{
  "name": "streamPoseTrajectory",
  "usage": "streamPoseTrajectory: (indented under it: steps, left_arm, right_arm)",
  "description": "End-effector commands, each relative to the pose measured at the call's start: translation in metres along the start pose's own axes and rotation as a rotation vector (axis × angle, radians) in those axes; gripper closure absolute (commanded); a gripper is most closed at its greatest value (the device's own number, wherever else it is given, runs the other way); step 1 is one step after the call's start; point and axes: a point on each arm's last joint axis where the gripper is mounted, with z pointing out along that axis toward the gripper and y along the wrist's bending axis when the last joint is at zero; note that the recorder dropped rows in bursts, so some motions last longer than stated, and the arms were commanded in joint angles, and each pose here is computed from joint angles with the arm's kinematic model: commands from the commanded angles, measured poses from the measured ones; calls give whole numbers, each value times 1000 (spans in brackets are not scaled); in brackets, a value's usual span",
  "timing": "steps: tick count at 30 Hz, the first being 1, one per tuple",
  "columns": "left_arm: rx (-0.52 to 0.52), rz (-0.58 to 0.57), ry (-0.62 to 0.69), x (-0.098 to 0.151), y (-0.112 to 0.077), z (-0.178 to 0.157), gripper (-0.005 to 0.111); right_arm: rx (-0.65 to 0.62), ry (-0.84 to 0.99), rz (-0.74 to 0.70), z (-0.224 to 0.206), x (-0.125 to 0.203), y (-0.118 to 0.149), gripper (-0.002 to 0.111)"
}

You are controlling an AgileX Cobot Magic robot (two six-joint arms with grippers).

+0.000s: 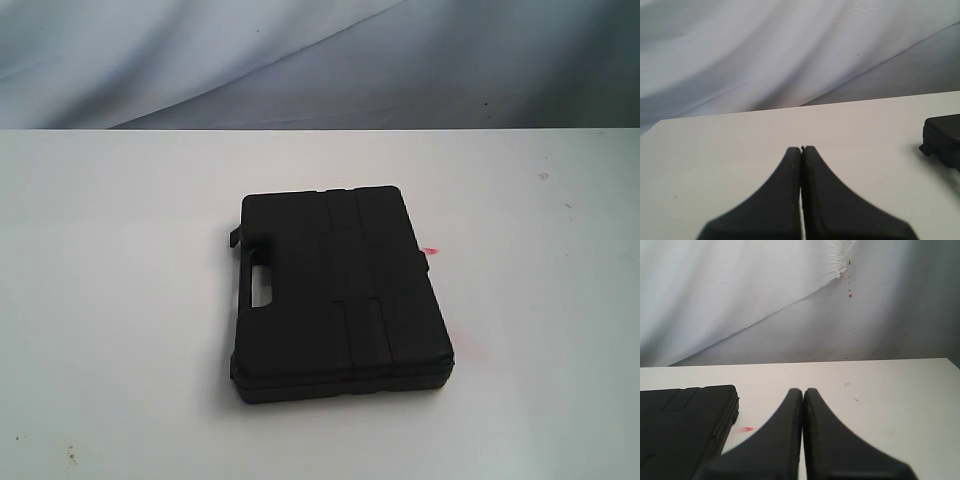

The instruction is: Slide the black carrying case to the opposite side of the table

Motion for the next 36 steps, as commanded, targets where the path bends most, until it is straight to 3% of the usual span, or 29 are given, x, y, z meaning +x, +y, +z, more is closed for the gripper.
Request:
streamPoseTrajectory:
  steps: [1,29,36]
  left_arm:
    - [2,-15,-7,1,0,0,107]
    - [2,-15,-7,1,0,0,107]
    - [-4,-15,-59,-4,0,0,107]
  right_arm:
    - [3,1,-9,0,1,0,108]
    - [3,1,-9,0,1,0,108]
    - [3,1,-9,0,1,0,108]
